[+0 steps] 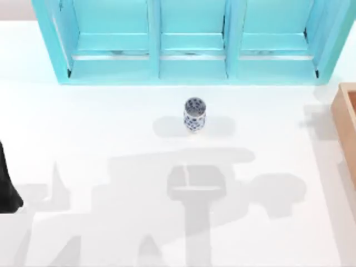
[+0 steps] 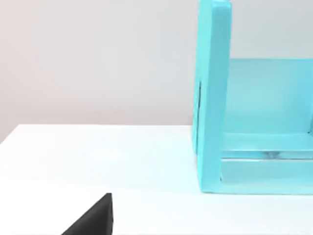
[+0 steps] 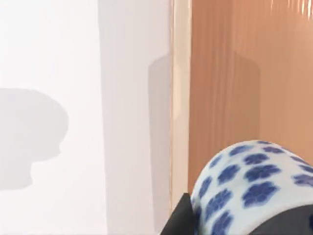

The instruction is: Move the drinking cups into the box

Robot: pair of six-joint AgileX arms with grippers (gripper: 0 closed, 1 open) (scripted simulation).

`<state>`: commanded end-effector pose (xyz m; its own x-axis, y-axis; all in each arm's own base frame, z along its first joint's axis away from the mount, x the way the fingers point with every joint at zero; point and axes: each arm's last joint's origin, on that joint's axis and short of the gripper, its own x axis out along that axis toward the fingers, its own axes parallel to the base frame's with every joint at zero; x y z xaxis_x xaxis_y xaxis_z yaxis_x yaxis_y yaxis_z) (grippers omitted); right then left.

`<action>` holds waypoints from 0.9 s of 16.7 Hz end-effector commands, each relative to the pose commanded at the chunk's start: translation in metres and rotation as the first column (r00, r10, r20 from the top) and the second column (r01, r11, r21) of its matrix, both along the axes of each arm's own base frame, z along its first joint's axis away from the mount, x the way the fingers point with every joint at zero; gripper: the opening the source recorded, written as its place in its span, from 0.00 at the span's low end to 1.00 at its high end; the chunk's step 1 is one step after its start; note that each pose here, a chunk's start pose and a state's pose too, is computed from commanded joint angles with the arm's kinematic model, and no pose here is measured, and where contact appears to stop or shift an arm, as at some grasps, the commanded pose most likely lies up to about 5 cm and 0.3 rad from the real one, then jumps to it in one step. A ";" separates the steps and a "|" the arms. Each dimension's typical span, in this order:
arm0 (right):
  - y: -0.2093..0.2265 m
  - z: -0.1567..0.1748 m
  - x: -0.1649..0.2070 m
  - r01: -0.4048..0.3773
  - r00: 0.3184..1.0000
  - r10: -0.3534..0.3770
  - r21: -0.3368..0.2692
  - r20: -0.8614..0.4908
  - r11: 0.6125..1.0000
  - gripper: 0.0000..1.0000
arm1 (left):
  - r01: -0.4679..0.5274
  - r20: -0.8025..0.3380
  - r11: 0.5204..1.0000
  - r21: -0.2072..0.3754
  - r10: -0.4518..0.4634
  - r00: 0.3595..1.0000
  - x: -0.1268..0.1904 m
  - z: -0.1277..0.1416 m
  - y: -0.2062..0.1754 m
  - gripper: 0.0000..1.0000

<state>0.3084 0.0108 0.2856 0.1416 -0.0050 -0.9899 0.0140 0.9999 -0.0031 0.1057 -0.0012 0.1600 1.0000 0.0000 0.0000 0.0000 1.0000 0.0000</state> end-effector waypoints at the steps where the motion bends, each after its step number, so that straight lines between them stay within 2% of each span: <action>1: -0.022 0.002 -0.014 0.000 1.000 0.000 0.003 0.002 1.000 0.00 | 0.000 0.000 1.000 0.000 0.000 1.000 0.000 0.000 0.000 1.00; 5: -0.083 0.001 -0.076 -0.003 1.000 0.003 0.006 0.025 1.000 0.00 | 0.000 0.000 1.000 0.000 0.000 1.000 0.000 0.000 0.000 1.00; 8: -0.102 -0.004 -0.112 -0.004 0.999 0.004 0.001 0.044 1.000 0.00 | 0.000 0.000 1.000 0.000 0.000 1.000 0.000 0.000 0.000 1.00; 10: -0.106 -0.006 -0.123 -0.004 0.999 0.005 -0.002 0.051 1.000 0.00 | 0.000 0.000 1.000 0.000 0.000 1.000 0.000 0.000 0.000 1.00; 15: -0.106 -0.007 -0.124 -0.005 0.999 0.005 -0.002 0.050 1.000 0.00 | 0.000 0.000 1.000 0.000 0.000 1.000 0.000 0.000 0.000 1.00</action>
<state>0.1849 -0.0955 0.2790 0.1905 -0.0060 -0.9817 0.0089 1.0000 -0.0044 0.1057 -0.0012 0.1600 1.0000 0.0000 0.0000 0.0000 1.0000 0.0000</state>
